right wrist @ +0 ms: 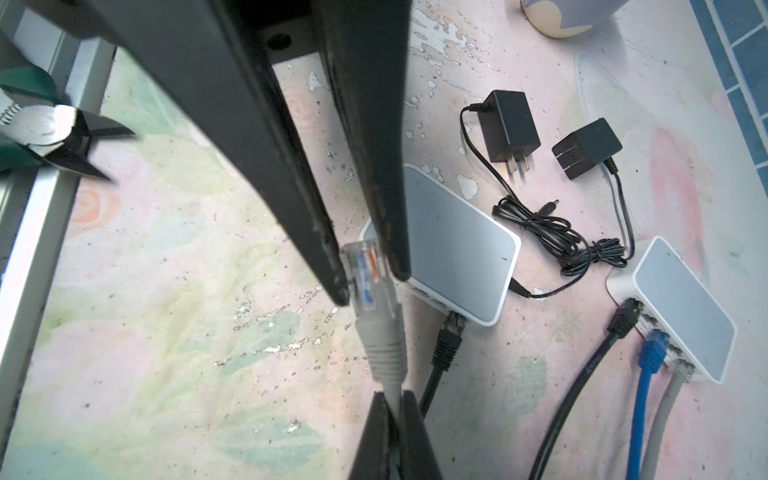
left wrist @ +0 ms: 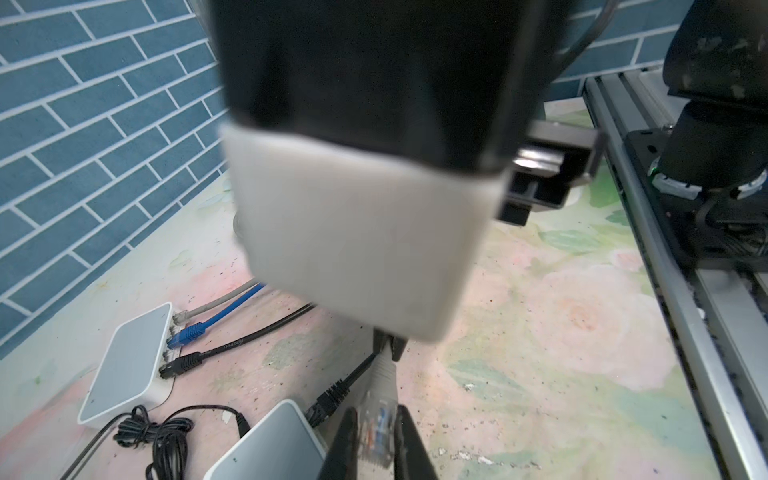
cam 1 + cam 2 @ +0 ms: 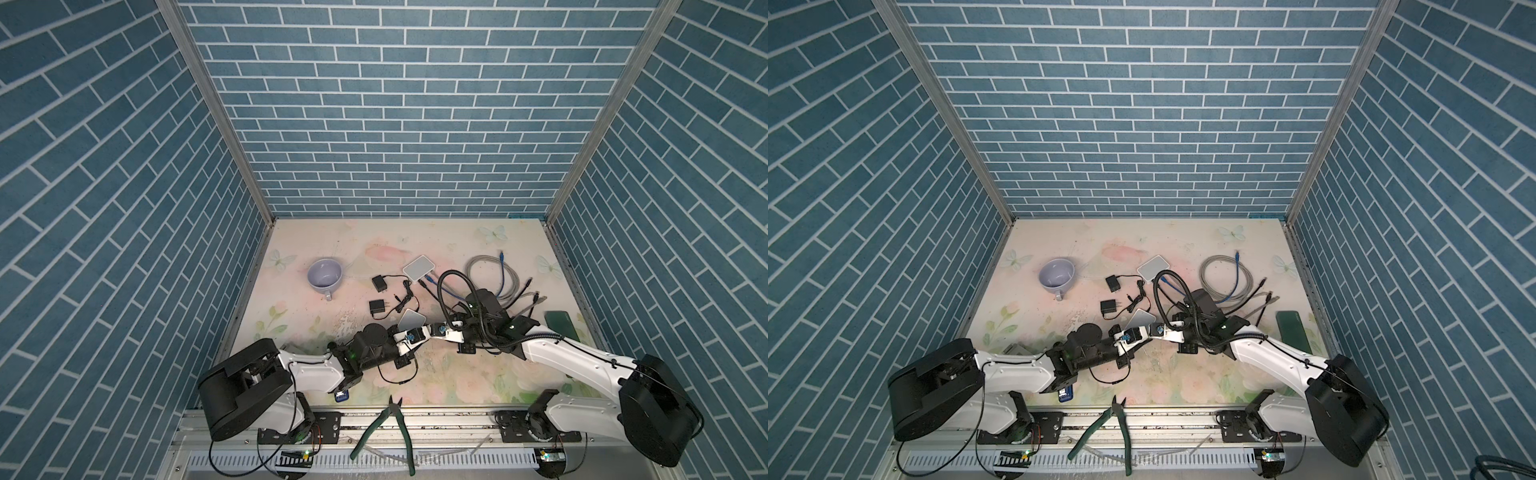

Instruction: Insert the plug into the switch port

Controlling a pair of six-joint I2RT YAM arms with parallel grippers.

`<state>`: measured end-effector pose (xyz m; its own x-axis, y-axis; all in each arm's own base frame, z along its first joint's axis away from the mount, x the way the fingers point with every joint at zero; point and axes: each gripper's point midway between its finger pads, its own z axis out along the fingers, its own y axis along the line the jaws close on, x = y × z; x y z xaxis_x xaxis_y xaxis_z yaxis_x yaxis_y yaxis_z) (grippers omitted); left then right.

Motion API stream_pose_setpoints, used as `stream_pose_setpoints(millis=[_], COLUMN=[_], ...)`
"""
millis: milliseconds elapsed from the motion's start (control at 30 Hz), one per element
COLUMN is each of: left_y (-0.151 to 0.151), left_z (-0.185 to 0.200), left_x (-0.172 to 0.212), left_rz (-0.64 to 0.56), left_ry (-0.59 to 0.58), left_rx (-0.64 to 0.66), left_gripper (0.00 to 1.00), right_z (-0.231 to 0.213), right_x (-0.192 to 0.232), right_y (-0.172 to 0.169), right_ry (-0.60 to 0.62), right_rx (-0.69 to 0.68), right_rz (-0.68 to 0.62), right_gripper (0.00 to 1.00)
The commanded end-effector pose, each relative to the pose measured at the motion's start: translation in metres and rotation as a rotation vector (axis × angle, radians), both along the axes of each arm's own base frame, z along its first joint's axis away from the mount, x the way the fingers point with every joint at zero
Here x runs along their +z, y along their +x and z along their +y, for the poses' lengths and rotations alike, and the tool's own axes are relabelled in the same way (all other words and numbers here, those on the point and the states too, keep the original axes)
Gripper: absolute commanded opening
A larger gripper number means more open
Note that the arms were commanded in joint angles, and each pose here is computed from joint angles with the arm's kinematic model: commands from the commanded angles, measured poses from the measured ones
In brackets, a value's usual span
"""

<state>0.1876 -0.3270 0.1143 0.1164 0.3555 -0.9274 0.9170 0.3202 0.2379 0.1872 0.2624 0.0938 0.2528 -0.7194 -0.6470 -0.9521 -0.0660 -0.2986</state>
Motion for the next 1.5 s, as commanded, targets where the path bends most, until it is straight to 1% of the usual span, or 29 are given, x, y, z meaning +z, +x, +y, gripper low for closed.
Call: stream_pose_setpoints(millis=[0,67,233,400,467,567,800,967,1300,1400,1467], left_y=[-0.001,-0.001,-0.001,-0.002,-0.002,-0.004,-0.005,-0.006,-0.008,-0.009,-0.008], left_z=[-0.004,-0.004,-0.002,0.0,0.0,0.001,0.001,0.001,0.005,0.006,0.007], left_x=[0.004,0.003,0.002,0.002,0.001,0.001,0.003,0.005,0.008,0.009,0.01], left_rz=[-0.012,-0.012,-0.016,-0.03,-0.029,-0.025,-0.027,-0.028,-0.038,-0.041,-0.04], left_ry=[-0.017,-0.017,-0.015,-0.025,-0.025,-0.027,-0.039,-0.049,-0.054,-0.056,-0.055], left_rx=[-0.015,-0.014,-0.009,-0.009,-0.01,-0.017,-0.022,-0.024,-0.023,-0.021,-0.018], left_gripper=[0.11,0.09,0.07,0.07,0.07,0.07,0.07,0.07,0.07,0.07,0.07], right_z=[0.002,0.003,0.006,0.009,0.01,0.011,0.016,0.021,0.021,0.022,0.022], right_x=[0.005,0.006,0.009,0.01,0.009,0.012,0.017,0.019,0.01,0.009,0.01], right_y=[-0.008,-0.008,-0.011,-0.023,-0.025,-0.026,-0.025,-0.024,-0.018,-0.017,-0.017], right_ry=[0.032,0.038,0.083,0.139,0.156,0.179,0.21,0.237,0.212,0.211,0.219], right_rx=[0.047,0.048,0.067,0.128,0.133,0.14,0.144,0.145,0.117,0.115,0.114], right_rz=[-0.013,-0.018,-0.041,-0.047,-0.05,-0.054,-0.058,-0.043,-0.033,-0.029,-0.031], right_gripper=[0.0,0.0,0.0,0.18,0.22,0.26,0.26,0.24,0.24,0.22,0.18])
